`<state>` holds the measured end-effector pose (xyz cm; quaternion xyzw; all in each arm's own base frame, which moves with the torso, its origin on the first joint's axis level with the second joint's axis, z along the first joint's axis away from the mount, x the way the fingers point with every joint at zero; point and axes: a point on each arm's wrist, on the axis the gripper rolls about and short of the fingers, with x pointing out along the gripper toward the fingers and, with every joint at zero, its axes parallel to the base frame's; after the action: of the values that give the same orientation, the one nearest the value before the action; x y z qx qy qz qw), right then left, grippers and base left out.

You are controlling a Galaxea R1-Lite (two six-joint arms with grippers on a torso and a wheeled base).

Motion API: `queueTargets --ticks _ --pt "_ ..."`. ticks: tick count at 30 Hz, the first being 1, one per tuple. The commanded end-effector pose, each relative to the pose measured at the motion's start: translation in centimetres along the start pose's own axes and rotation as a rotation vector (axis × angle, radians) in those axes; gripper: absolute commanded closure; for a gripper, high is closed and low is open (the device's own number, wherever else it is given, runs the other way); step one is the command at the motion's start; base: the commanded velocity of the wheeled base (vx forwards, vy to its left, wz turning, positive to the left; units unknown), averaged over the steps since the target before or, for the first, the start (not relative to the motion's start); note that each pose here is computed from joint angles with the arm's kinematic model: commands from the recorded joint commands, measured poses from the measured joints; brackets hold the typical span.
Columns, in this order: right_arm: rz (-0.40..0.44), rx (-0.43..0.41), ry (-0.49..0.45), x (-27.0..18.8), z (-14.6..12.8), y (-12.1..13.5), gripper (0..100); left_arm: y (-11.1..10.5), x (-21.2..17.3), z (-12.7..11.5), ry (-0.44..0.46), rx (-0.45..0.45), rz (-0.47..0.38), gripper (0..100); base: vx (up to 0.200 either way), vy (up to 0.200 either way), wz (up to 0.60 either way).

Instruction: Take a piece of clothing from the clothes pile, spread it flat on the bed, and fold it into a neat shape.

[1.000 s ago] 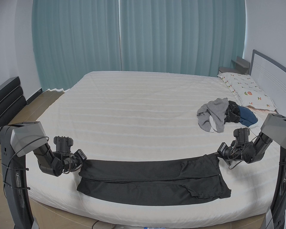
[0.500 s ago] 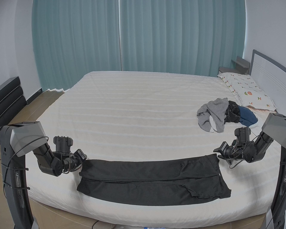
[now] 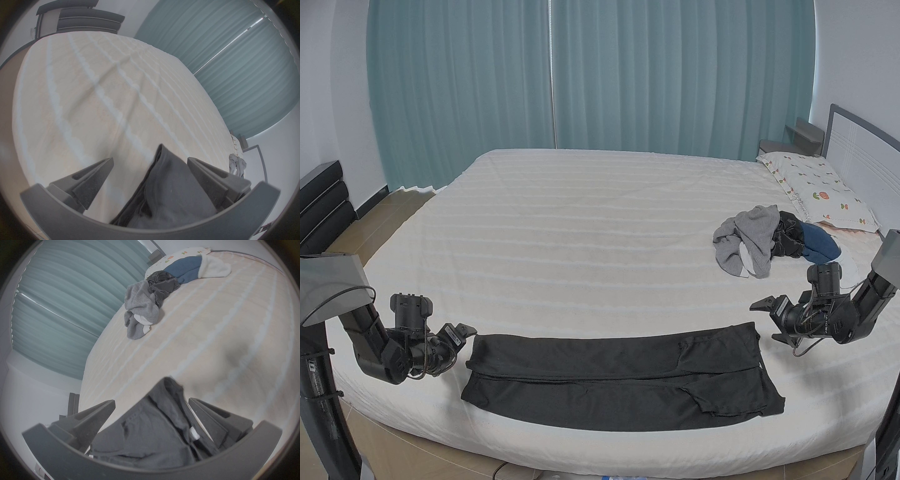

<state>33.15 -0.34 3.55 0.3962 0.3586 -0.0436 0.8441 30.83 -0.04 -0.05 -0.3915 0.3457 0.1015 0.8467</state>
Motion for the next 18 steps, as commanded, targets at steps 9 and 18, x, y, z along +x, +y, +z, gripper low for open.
queueTargets --ticks 9,18 --pt "0.036 0.023 0.105 -4.0 -3.3 -1.3 0 1.7 -3.8 -3.8 0.108 0.037 -0.055 0 0.0 0.0 0.0" --pt "0.029 0.031 0.119 -4.2 -3.7 -1.6 0 1.6 -4.4 -4.3 0.099 0.054 -0.109 0 0.0 0.0 0.0"
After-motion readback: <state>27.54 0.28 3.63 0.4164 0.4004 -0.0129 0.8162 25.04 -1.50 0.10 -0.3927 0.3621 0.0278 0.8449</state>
